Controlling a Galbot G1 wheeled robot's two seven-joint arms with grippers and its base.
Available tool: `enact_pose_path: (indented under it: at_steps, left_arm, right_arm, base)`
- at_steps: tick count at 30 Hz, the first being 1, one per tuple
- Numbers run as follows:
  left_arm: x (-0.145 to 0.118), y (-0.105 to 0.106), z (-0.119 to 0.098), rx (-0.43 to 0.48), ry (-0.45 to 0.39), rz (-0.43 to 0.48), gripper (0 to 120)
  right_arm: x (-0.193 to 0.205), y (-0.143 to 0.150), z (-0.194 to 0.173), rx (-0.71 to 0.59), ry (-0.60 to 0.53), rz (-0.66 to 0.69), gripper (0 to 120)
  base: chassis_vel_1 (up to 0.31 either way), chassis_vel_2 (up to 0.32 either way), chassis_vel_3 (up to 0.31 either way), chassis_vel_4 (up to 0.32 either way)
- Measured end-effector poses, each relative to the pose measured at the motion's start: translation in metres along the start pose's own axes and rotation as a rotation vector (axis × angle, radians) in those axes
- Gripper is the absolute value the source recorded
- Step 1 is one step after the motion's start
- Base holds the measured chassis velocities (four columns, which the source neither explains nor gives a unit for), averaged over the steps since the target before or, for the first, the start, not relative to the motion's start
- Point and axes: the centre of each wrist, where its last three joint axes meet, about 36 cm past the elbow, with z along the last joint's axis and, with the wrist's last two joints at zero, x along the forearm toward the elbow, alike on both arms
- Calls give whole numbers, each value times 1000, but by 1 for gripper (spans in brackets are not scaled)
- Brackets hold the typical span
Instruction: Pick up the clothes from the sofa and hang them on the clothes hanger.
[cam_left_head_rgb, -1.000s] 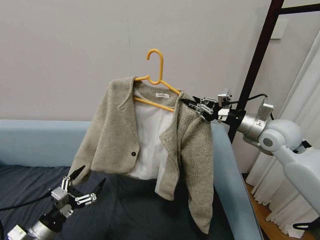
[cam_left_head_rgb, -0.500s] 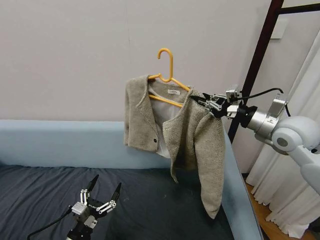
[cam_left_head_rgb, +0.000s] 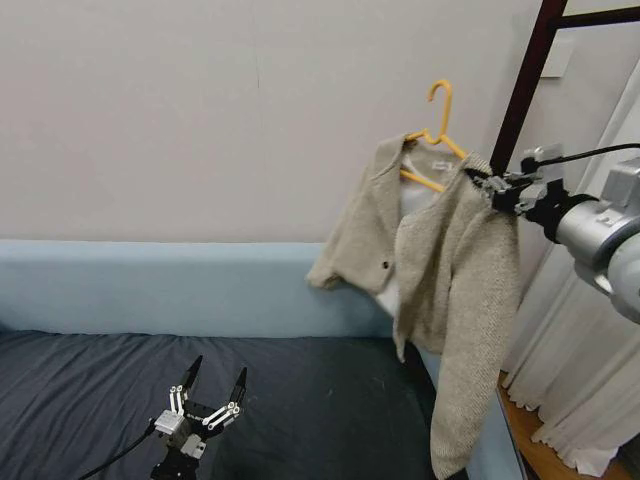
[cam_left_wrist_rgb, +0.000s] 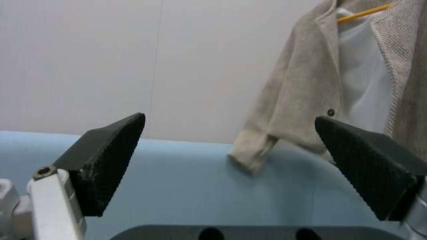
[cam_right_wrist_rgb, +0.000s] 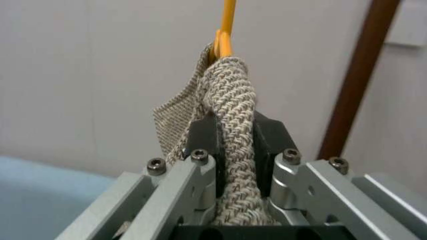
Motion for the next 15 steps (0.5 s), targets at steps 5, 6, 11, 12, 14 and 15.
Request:
enact_pose_path:
  at_steps: [5, 6, 11, 12, 14, 15]
  left_arm:
    - [0, 3, -1, -6, 2, 4, 100]
    - [0, 5, -1, -10, 3, 1, 100]
    - [1, 10, -3, -19, 11, -23, 100]
    - [2, 12, -4, -22, 17, -38, 100]
    - [2, 14, -7, -28, 20, -60, 100]
    - [2, 15, -9, -32, 21, -68, 100]
  right_arm:
    - [7, 0, -16, -2, -22, 142, 10]
    - [7, -1, -18, 4, -26, 207, 10]
    - [-1, -12, -19, 11, -38, 333, 10]
    - [-5, -17, -19, 16, -45, 369, 10]
    - [-9, -22, -20, 24, -57, 405, 10]
    - [-12, -24, -19, 37, -64, 422, 10]
  base:
    - [0, 0, 0, 0]
    - [0, 0, 0, 0]
    - [0, 0, 0, 0]
    - [0, 0, 0, 0]
    - [0, 0, 0, 0]
    - [0, 0, 0, 0]
